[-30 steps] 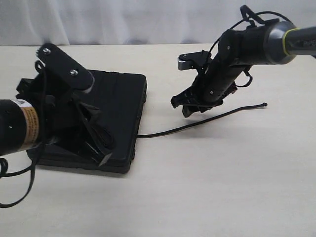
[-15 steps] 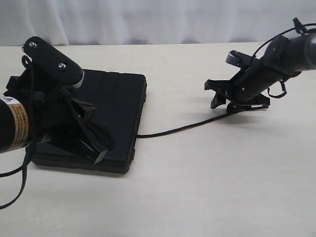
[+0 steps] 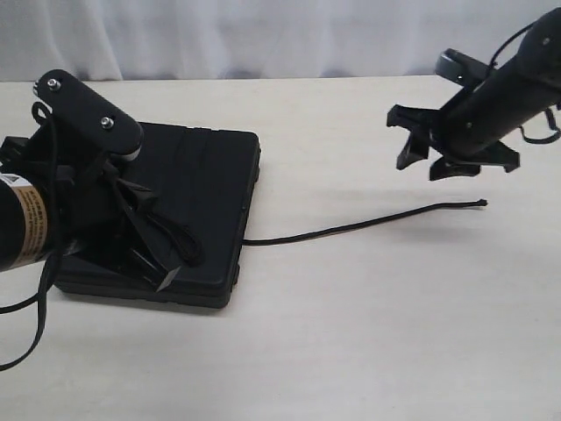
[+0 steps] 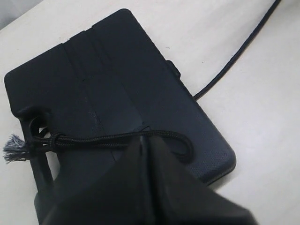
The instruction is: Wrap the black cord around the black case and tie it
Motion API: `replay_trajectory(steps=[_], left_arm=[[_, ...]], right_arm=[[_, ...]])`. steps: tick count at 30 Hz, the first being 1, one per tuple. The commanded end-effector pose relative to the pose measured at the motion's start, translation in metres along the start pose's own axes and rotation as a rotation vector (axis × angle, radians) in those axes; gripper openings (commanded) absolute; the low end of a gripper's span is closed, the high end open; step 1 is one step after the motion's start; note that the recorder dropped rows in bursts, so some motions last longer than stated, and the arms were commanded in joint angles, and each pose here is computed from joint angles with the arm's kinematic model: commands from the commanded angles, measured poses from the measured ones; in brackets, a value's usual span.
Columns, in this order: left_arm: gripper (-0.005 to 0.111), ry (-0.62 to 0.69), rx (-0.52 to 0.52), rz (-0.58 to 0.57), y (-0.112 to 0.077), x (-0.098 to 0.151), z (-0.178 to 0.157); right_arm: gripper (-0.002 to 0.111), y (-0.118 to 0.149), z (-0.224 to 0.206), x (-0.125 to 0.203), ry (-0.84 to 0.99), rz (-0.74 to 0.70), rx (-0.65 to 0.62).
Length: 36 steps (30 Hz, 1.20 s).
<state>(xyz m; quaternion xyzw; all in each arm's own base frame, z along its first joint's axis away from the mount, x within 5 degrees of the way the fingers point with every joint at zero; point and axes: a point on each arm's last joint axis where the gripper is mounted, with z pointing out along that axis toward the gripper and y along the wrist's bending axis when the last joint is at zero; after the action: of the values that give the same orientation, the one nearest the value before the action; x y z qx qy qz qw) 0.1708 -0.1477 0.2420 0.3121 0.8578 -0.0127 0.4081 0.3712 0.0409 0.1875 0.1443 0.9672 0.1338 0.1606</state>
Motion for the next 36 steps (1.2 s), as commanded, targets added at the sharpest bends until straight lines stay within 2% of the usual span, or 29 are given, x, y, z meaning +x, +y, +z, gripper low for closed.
replay_trajectory(steps=[1, 7, 17, 24, 31, 36], left_arm=[[0.0, -0.003, 0.002, -0.003, 0.0, 0.0, 0.0], [0.0, -0.003, 0.002, -0.003, 0.0, 0.0, 0.0], [0.0, -0.003, 0.002, -0.005, 0.0, 0.0, 0.0], [0.0, -0.002, 0.003, -0.007, 0.0, 0.0, 0.0], [0.0, -0.001, 0.001, -0.007, 0.0, 0.0, 0.0], [0.0, -0.001, 0.001, -0.007, 0.0, 0.0, 0.0]], right_arm=[[0.048, -0.027, 0.002, 0.026, -0.11, 0.332, 0.112], [0.048, -0.04, 0.024, 0.047, -0.309, 0.471, -0.016], [0.048, -0.043, 0.054, 0.042, -0.243, 0.452, 0.033], [0.047, -0.034, 0.07, 0.021, -0.129, 0.358, 0.077], [0.027, -0.026, 0.097, 0.009, -0.001, 0.263, 0.119], [0.025, 0.0, 0.117, -0.004, 0.018, 0.103, 0.089]])
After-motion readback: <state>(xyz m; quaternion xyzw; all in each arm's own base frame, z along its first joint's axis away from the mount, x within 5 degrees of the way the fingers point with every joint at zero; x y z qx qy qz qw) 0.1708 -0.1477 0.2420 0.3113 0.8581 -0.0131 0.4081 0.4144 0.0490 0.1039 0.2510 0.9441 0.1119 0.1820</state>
